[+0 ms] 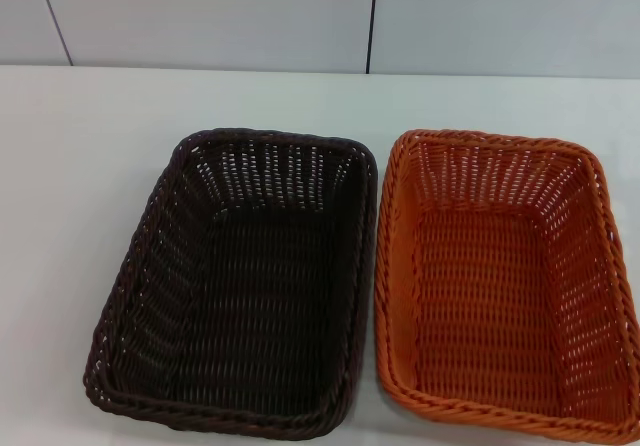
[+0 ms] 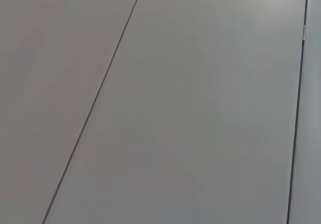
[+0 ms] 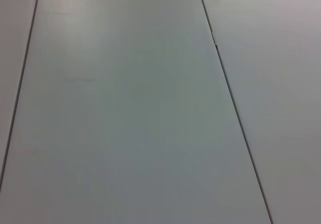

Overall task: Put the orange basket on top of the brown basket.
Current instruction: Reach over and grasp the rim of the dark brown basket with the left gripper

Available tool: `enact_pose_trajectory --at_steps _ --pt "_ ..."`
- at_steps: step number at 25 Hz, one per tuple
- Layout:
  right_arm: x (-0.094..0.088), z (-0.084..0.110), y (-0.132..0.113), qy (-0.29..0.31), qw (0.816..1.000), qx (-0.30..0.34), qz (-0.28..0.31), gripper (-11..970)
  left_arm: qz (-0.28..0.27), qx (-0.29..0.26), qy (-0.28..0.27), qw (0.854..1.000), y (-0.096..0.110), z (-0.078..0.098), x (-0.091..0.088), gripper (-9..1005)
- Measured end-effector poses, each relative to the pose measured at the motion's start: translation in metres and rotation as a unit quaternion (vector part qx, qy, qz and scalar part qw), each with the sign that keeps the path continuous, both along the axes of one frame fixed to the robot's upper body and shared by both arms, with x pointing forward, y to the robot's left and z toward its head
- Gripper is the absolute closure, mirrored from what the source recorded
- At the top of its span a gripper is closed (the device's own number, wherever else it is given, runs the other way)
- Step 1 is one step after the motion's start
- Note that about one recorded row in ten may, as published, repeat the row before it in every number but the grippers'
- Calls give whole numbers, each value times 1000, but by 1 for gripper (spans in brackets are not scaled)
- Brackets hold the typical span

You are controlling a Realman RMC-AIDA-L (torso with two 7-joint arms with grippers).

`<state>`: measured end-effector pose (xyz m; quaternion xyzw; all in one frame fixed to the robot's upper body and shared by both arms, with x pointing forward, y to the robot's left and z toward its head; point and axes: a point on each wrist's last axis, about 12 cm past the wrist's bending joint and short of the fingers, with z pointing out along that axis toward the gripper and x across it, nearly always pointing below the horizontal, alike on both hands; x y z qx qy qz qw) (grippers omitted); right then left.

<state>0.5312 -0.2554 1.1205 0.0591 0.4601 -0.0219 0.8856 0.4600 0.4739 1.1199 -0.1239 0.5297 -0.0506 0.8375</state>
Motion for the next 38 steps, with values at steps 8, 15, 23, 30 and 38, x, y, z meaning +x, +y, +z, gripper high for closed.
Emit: enact_pose_trajectory --at_steps 8,15,23,30,38 --pt "1 1 0 -1 1000 0 1 212 -5 -4 -1 1000 -1 -1 0 175" --pt "1 1 1 -2 1000 0 2 213 -9 -8 -1 1000 -2 -1 0 179" --pt "1 1 2 -1 1000 -1 3 212 -39 -26 -1 999 -7 -1 2 185" --pt "2 1 2 -1 1000 -2 4 211 -66 -29 0 997 -10 4 5 190" --pt "2 0 2 0 1000 -3 4 212 -194 -19 46 980 -29 28 19 195"
